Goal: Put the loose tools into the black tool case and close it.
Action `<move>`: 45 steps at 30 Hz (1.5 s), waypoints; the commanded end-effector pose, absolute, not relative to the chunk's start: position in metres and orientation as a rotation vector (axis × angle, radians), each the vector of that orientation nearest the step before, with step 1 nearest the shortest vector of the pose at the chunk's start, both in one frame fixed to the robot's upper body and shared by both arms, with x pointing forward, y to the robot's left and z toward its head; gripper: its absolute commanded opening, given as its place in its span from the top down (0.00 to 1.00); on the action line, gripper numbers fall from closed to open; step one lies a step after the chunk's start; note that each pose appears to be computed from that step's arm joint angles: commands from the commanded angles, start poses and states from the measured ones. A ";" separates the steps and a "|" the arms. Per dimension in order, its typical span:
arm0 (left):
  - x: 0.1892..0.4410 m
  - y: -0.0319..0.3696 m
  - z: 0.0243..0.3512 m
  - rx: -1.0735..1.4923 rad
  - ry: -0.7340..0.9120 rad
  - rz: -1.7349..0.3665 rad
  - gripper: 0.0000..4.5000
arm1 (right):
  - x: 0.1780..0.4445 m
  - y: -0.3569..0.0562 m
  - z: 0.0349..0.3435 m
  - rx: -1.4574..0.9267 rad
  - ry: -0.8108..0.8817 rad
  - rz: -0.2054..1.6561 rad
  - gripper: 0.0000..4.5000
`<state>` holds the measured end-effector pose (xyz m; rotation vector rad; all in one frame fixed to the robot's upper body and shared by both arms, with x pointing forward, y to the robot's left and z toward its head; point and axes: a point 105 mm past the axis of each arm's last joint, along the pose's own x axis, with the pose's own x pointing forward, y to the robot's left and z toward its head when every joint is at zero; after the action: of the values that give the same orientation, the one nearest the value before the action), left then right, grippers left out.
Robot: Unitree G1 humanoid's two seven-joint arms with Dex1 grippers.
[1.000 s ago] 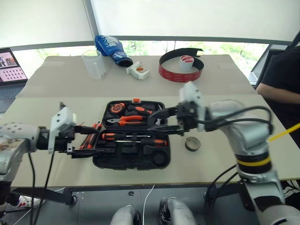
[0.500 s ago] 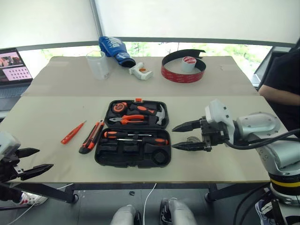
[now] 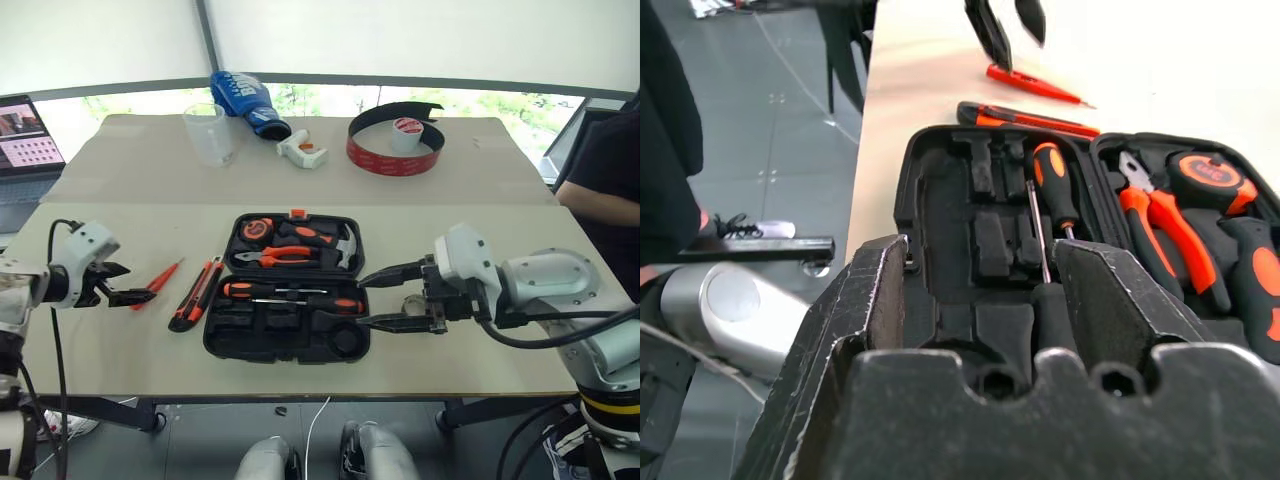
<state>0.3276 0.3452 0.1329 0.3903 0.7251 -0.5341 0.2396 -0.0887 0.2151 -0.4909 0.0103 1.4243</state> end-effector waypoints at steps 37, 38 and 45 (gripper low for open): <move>0.317 0.191 0.177 0.823 0.486 -1.321 0.91 | 0.218 -0.108 0.205 -0.496 0.059 1.322 0.27; 0.320 0.189 0.172 0.845 0.499 -1.327 0.91 | 0.218 -0.108 0.205 -0.496 0.058 1.318 0.27; 0.319 0.174 0.156 0.887 0.531 -1.408 0.91 | 0.220 -0.109 0.204 -0.494 0.053 1.286 0.27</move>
<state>0.3178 0.1768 0.1458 0.8427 0.5644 -1.4044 0.2235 -0.1106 0.1952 -0.4697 0.1009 1.2833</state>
